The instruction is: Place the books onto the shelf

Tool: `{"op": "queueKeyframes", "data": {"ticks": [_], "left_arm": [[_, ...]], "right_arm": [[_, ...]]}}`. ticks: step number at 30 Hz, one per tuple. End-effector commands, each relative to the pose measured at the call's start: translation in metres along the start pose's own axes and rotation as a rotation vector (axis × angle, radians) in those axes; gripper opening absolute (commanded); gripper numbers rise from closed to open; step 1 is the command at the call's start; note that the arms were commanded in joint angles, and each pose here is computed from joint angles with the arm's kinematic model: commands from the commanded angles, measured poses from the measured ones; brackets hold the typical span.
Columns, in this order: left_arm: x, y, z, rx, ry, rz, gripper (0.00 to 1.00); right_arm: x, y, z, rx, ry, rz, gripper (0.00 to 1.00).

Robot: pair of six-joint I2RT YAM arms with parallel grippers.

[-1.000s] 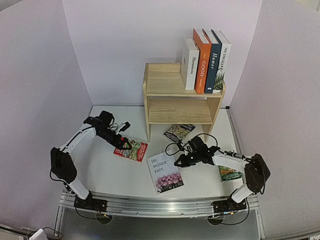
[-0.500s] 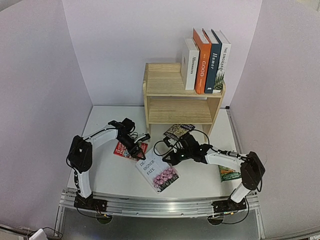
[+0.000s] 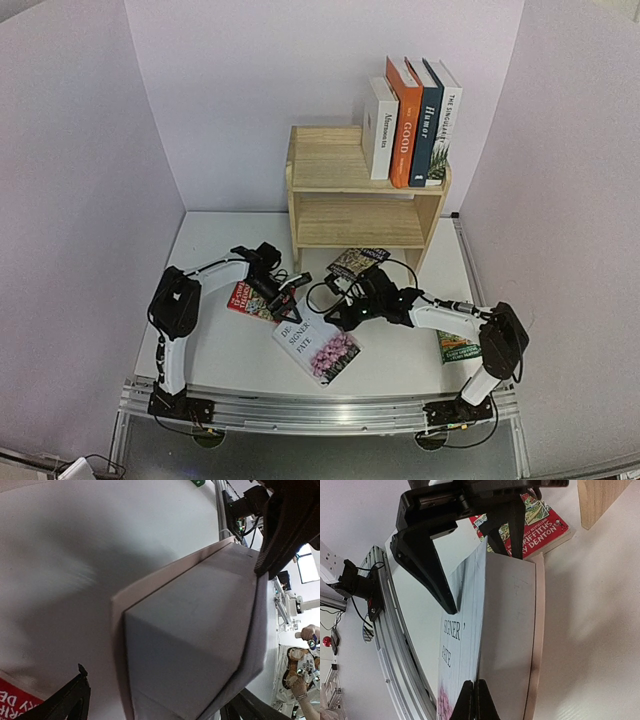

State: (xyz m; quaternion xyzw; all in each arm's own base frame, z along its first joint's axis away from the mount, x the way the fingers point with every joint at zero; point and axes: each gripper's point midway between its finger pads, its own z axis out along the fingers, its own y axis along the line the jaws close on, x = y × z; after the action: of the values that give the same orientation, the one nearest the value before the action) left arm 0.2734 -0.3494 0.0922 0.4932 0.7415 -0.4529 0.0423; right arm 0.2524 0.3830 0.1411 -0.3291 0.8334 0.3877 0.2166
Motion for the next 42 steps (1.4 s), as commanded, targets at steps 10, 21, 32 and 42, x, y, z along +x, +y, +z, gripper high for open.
{"op": "queueKeyframes", "data": {"ticks": [10,21,32,42], "left_arm": [[-0.024,-0.055,-0.024,0.102,-0.088,0.031,0.40],[-0.019,-0.072,-0.044,0.032,-0.073,-0.132,0.17],[0.021,-0.046,-0.102,-0.148,-0.111,-0.531,0.19],[0.035,-0.023,-0.126,-0.167,-0.308,-0.817,0.26]], "right_arm": [[-0.040,-0.013,-0.014,0.070,-0.126,-0.068,0.00],[-0.062,-0.017,-0.018,0.145,-0.185,-0.034,0.34],[-0.087,0.030,-0.033,0.604,-0.367,-0.251,0.84],[-0.025,0.151,0.081,0.710,-0.220,-0.775,0.93]]}}
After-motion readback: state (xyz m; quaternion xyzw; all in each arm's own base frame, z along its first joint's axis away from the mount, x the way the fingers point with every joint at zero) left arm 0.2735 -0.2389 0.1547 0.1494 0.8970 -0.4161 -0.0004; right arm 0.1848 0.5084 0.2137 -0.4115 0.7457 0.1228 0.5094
